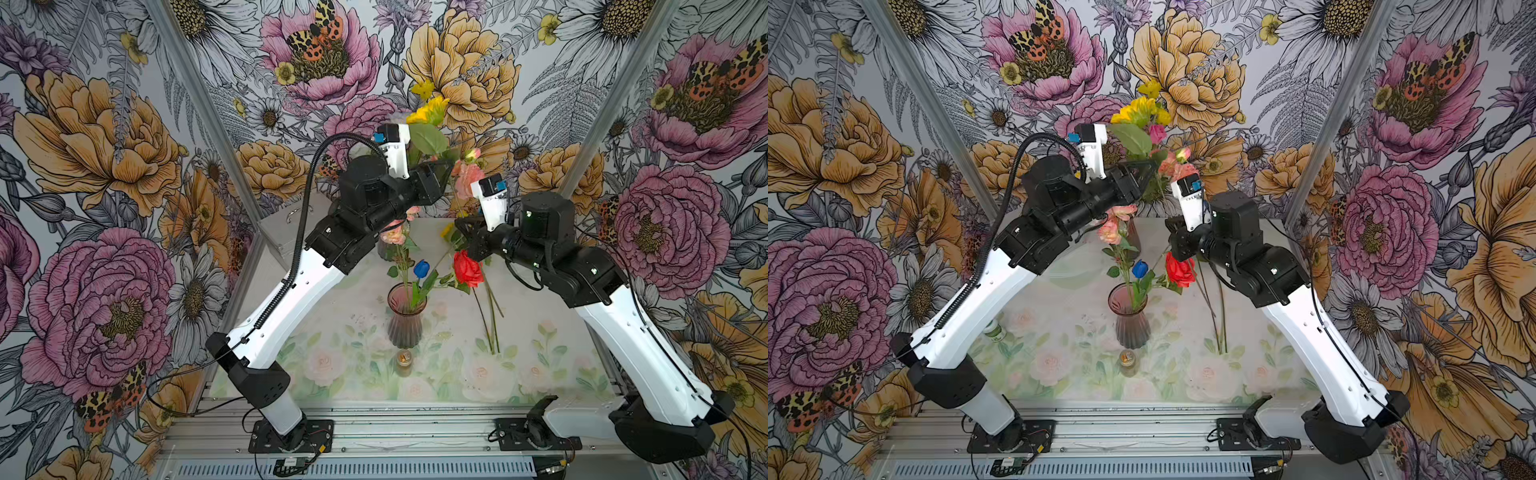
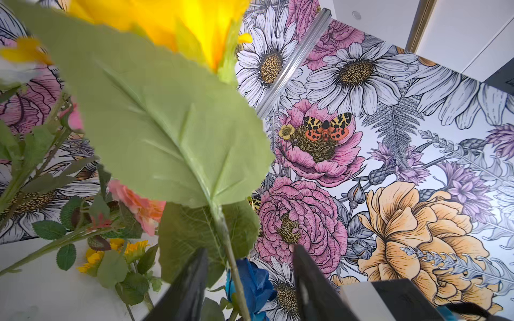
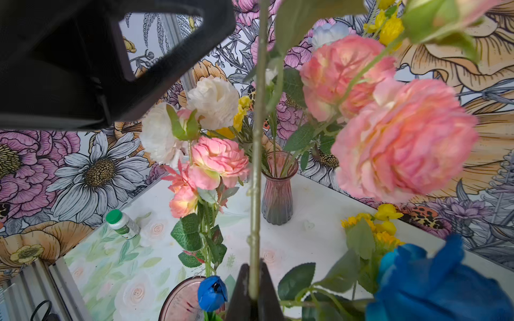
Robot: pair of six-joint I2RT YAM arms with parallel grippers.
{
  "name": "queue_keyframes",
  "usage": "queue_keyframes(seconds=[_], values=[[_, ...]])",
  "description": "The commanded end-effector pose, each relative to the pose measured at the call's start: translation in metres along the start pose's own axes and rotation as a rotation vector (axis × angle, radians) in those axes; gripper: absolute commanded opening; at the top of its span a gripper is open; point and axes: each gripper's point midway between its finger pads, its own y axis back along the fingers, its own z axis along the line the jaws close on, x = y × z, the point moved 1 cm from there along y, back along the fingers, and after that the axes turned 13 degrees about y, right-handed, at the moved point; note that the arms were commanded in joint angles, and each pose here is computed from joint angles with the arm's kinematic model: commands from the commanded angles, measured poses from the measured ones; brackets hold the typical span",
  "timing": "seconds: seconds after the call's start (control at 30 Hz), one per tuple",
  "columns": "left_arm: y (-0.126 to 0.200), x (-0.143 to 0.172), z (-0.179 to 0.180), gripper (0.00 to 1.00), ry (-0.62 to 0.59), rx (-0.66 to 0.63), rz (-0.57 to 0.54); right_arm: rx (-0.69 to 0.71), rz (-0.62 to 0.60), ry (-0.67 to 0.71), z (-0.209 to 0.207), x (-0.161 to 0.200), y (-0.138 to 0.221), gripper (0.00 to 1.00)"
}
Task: Pick out yellow flowers from the vase
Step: Place the flower at the center of the board.
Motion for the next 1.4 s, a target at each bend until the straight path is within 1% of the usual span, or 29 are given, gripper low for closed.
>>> queue_keyframes(seconds=[0.0, 0.07, 0.13, 0.27, 0.37, 0.5, 0.6, 0.63, 0.7, 0.83, 0.9, 1.07, 1.37], values=[[0.002, 0.009, -0.004, 0.98, -0.08, 0.019, 0.037, 0.047, -0.054, 0.016, -0.008, -0.015, 0.016, 0.0], [0.006, 0.011, -0.008, 0.99, -0.135, 0.02, 0.05, 0.063, -0.066, 0.02, -0.01, -0.018, 0.023, 0.0], [0.009, 0.013, -0.009, 0.99, -0.212, -0.007, 0.068, 0.082, -0.079, 0.023, -0.013, -0.02, 0.032, 0.0], [0.021, 0.017, 0.002, 0.99, -0.317, -0.071, 0.085, 0.145, -0.111, 0.031, -0.022, -0.027, 0.057, 0.0], [0.037, 0.016, 0.013, 0.99, -0.392, -0.136, 0.07, 0.239, -0.104, 0.029, -0.037, -0.026, 0.073, 0.0], [0.064, 0.01, 0.027, 0.99, -0.462, -0.218, 0.034, 0.423, -0.081, -0.021, -0.071, -0.018, 0.094, 0.0], [0.09, 0.003, 0.036, 0.99, -0.481, -0.27, -0.002, 0.53, -0.058, -0.088, -0.1, -0.006, 0.107, 0.0], [0.099, 0.003, 0.037, 0.99, -0.481, -0.271, -0.005, 0.563, -0.041, -0.109, -0.109, 0.001, 0.11, 0.0], [0.115, -0.002, 0.047, 0.99, -0.482, -0.315, -0.032, 0.619, -0.003, -0.139, -0.125, 0.013, 0.11, 0.0], [0.142, 0.002, 0.066, 0.99, -0.47, -0.363, -0.041, 0.702, 0.124, -0.199, -0.153, 0.055, 0.093, 0.0], [0.153, 0.006, 0.078, 0.99, -0.446, -0.382, -0.04, 0.713, 0.184, -0.226, -0.163, 0.076, 0.08, 0.0], [0.176, 0.017, 0.109, 0.99, -0.405, -0.438, -0.037, 0.648, 0.329, -0.273, -0.175, 0.128, 0.03, 0.0], [0.206, 0.039, 0.161, 0.99, -0.328, -0.53, -0.025, 0.522, 0.517, -0.35, -0.176, 0.223, -0.059, 0.0]])
